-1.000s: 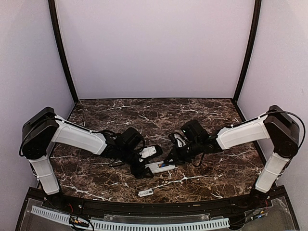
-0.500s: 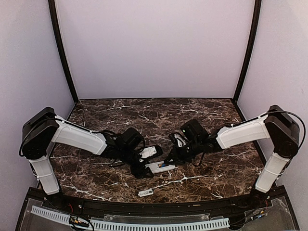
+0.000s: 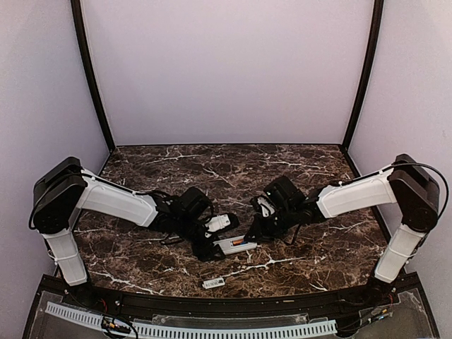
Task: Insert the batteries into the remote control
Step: Hold the remote control without the battery cover at the center of the board, then place the battery in the battery compartment.
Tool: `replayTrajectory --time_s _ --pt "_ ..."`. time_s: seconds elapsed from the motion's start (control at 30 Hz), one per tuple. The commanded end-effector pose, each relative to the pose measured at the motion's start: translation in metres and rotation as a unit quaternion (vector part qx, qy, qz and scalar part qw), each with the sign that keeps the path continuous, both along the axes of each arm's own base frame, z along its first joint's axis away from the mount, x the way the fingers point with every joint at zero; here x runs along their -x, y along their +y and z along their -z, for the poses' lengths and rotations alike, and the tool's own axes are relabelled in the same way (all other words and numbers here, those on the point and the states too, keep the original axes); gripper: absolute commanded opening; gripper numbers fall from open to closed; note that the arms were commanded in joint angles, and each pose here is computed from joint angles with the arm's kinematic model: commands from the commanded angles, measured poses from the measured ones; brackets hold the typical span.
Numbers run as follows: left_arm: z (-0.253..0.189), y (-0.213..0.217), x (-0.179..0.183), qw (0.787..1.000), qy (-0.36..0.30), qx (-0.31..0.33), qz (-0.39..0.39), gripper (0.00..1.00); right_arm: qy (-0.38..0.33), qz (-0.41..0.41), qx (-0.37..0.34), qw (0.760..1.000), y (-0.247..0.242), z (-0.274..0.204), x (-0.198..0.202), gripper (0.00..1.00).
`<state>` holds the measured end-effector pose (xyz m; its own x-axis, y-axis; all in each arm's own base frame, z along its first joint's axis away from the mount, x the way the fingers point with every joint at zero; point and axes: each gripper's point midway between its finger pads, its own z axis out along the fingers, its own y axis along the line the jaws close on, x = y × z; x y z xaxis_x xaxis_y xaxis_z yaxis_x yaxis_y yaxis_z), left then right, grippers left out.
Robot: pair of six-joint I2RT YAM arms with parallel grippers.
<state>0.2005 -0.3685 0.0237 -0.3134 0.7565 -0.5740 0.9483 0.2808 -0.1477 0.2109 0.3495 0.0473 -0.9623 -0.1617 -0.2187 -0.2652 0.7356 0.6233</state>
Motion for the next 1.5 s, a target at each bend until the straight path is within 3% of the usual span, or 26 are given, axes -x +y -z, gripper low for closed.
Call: replayTrajectory --time_s 0.0,0.43,0.8,1.07,1.47 --pt "0.032 0.024 0.024 0.996 0.055 -0.066 0.001 0.7 -0.004 -0.001 0.018 1.0 -0.001 0.003 -0.001 0.0" --pt "0.035 0.02 0.027 0.996 0.069 -0.061 0.003 0.62 0.032 -0.011 -0.025 0.999 0.027 0.015 0.011 0.0" --pt "0.038 0.02 0.027 0.995 0.071 -0.064 0.003 0.6 0.018 -0.008 0.001 1.0 0.015 0.007 0.011 0.0" --pt "0.043 0.021 0.029 0.994 0.078 -0.071 0.001 0.54 0.071 0.009 -0.062 0.996 0.026 0.006 0.019 0.0" --pt "0.052 0.018 0.04 0.993 0.093 -0.076 0.003 0.46 0.083 0.018 -0.056 0.995 0.023 0.022 0.019 0.0"
